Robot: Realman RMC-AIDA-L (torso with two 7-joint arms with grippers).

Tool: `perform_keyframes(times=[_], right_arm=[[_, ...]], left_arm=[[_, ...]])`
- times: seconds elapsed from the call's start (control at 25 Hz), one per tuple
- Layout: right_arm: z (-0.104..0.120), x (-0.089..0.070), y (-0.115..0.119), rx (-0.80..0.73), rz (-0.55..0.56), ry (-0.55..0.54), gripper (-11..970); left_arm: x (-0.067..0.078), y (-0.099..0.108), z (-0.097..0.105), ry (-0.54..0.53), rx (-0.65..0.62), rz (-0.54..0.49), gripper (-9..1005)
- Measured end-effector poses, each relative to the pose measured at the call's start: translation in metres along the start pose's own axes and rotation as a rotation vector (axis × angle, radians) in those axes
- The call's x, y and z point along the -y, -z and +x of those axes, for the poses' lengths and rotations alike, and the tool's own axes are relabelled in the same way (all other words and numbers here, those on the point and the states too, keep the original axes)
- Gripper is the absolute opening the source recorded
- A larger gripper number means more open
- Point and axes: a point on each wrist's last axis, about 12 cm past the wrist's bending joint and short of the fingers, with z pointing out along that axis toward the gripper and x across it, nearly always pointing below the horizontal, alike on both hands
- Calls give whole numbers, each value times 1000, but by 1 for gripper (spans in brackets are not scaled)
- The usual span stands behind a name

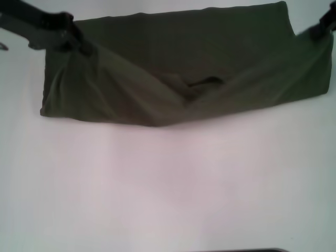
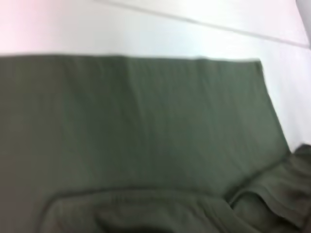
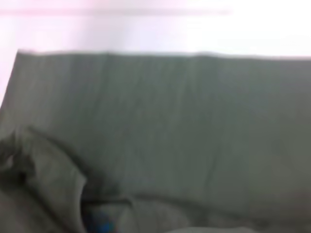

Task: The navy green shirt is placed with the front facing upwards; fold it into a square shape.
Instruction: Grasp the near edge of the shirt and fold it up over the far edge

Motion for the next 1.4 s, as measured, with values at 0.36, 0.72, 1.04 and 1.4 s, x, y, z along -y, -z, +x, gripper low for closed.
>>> perform_keyframes(times=[0.36,0.72,1.04,1.4], right_arm=[[-16,8,7,147,61,-25,18],[-20,17,9,218,88,-57,19],[-18,22,-16,295,126,-84,17],[-33,13,-42,399,203,-42,19]], left_arm=[[-5,-2,-11,44,75,-79,31],[-4,-11,-25,49,170,-147,31],[-2,-27,-33,21,245,-219,27],[-1,-39,-43,0,348,-264,30]])
